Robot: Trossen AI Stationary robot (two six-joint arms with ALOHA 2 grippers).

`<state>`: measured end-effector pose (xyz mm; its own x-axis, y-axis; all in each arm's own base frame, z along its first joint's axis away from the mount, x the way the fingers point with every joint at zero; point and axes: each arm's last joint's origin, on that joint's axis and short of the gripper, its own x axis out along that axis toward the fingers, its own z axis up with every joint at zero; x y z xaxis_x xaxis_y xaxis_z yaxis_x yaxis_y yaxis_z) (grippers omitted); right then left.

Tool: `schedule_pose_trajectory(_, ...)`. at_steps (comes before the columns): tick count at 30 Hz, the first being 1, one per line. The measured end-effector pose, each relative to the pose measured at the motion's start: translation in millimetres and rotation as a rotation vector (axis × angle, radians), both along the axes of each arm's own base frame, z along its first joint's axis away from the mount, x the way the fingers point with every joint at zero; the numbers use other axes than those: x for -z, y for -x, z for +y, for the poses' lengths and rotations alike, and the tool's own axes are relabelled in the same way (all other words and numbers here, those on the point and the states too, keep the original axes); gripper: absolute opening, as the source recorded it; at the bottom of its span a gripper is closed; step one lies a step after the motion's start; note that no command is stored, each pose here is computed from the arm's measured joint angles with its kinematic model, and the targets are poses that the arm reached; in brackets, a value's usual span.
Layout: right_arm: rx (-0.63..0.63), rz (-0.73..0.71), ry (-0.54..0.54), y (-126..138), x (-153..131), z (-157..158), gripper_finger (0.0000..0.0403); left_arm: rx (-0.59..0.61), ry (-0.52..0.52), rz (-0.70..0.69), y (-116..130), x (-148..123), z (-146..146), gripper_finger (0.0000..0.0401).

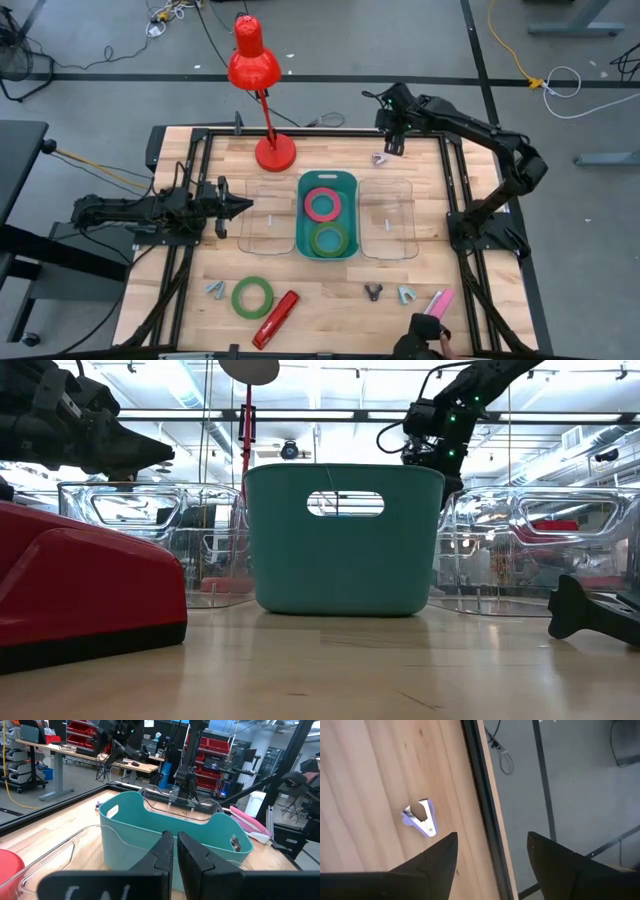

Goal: Pick and place Stapler, Stapler remover, tape
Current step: Put the pink stapler into the right transparent bin

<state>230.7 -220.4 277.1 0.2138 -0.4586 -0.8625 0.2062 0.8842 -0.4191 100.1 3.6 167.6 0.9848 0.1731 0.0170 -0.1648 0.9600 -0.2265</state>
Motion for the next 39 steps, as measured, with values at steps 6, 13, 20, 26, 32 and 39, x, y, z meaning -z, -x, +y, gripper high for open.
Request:
schedule_pose_trajectory(6, 0.023, 0.000, -0.021, -2, -4, 15, 0.0240, 0.000, 0.000, 0.000, 0, 0, 0, 0.0028)
schedule_pose_trajectory(13, -0.028, -0.070, 0.018, 11, -42, 58, 0.0240, 0.000, 0.000, 0.000, 0, 0, 0, 0.0028)
schedule_pose_trajectory(20, -0.166, -0.073, -0.112, 28, -59, 107, 0.0240, 0.000, 0.000, 0.000, 0, 0, 0, 0.0028)
schedule_pose_trajectory(26, -0.361, -0.032, -0.254, 25, -58, 146, 0.0240, 0.000, 0.000, 0.000, 0, 0, 0, 0.0028)
schedule_pose_trajectory(32, -0.500, -0.014, -0.284, 15, -57, 181, 0.0240, 0.000, 0.000, 0.000, 0, 0, 0, 0.0028)
schedule_pose_trajectory(39, -0.677, 0.039, -0.300, 7, -44, 222, 0.0240, 0.000, 0.000, 0.000, 0, 0, 0, 0.0028)
